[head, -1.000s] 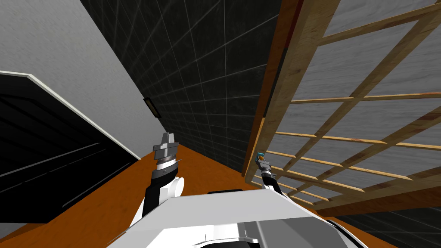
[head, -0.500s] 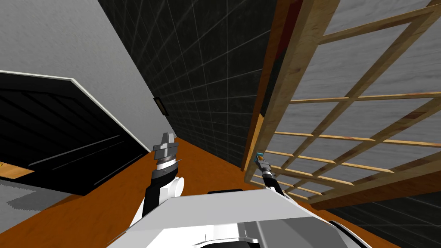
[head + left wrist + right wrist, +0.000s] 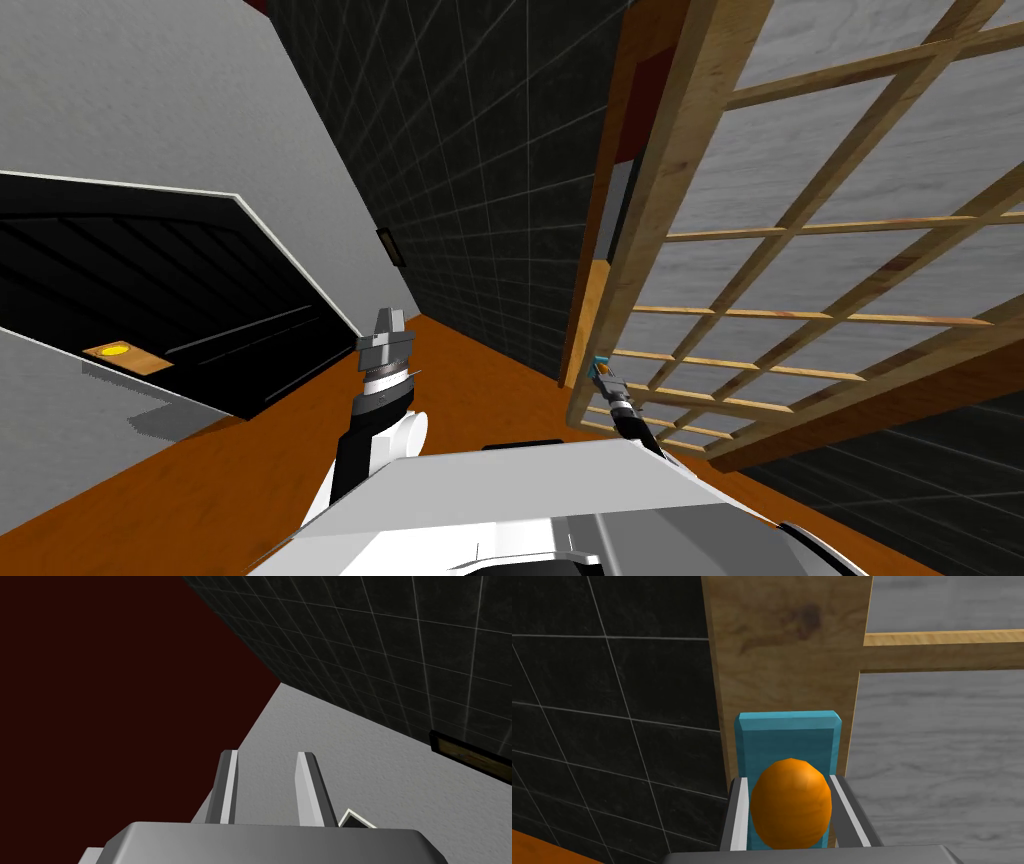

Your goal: Pull the door open

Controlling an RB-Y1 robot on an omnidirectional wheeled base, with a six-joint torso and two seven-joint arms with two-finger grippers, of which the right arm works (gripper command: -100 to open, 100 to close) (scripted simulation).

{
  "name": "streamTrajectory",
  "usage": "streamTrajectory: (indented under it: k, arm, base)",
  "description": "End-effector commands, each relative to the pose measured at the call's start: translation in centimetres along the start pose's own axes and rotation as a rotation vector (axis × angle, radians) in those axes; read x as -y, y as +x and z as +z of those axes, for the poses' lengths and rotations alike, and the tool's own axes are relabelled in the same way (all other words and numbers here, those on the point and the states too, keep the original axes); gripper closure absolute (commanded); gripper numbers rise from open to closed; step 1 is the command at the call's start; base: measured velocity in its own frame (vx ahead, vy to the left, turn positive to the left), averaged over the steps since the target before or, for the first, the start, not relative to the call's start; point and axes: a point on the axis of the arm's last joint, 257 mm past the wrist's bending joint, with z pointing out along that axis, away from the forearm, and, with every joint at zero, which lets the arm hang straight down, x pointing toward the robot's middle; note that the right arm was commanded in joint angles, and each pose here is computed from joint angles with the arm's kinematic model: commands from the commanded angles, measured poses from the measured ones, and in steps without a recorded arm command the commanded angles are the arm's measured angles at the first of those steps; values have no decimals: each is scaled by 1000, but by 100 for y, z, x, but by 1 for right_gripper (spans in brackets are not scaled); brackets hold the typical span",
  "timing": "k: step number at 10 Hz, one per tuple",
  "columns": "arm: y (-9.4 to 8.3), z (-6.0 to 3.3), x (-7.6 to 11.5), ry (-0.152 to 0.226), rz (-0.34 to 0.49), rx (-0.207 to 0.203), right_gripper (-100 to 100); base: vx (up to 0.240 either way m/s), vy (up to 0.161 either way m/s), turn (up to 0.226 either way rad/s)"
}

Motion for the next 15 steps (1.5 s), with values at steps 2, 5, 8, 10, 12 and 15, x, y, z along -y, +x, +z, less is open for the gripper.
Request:
streamTrajectory:
  k: [2,5,8,10,12,15]
  arm:
    - [14,-47,26,33,-1,-5,100]
    - [32,-150,82,98,-1,-10,100]
    - [37,-236,127,148,1,-10,100]
    - [12,-320,135,168,0,-5,100]
    - [21,-433,118,202,-1,-9,100]
    - [31,-586,100,247,0,-11,100]
  base:
    - [-202,-39,94]
    - [-221,-36,92]
    - [-242,-42,78]
    - [-141,-14,78]
    - [-288,-72,164]
    - [-229,-53,120]
